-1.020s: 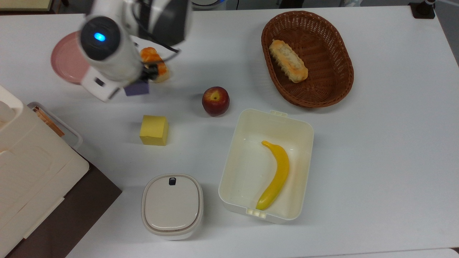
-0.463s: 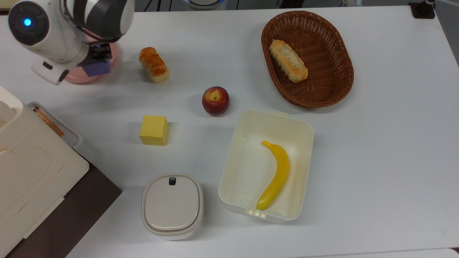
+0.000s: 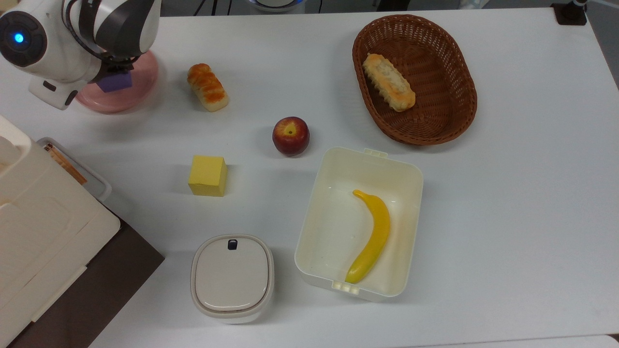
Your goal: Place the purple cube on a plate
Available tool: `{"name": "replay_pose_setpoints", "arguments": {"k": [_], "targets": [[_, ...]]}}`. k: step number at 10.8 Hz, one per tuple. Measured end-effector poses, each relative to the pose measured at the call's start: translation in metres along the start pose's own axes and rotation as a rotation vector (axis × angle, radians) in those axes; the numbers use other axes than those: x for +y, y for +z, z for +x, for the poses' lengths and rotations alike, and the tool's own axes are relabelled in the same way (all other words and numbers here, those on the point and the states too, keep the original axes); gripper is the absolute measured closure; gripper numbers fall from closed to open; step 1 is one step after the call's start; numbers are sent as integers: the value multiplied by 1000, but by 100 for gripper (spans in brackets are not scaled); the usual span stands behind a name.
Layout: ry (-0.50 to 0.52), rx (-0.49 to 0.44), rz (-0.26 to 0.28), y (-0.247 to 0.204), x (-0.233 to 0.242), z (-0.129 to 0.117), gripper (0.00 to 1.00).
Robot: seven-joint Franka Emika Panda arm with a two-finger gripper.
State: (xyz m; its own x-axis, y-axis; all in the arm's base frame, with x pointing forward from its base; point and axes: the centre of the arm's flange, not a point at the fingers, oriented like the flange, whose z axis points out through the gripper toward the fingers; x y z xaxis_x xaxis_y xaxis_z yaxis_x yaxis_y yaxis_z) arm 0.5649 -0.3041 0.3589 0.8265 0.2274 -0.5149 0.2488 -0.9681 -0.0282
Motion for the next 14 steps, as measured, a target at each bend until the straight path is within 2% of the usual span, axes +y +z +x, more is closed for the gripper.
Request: {"name": "replay_pose_setpoints", "arguments": {"k": [2,3,5,7,12,13,14], "targets": [[-2,0,-5,-2,-1,1,6],[-4,1,-7,-3,-2,1,0],[-8,11,-15,-10,-5,2,0],[-9,35,-44,-37,-19,4,0],[54,97,-142,-103,-112,44,0],[76,118,-150,-114,-131,49,0],[86,157,-133,-127,-148,51,0]]}}
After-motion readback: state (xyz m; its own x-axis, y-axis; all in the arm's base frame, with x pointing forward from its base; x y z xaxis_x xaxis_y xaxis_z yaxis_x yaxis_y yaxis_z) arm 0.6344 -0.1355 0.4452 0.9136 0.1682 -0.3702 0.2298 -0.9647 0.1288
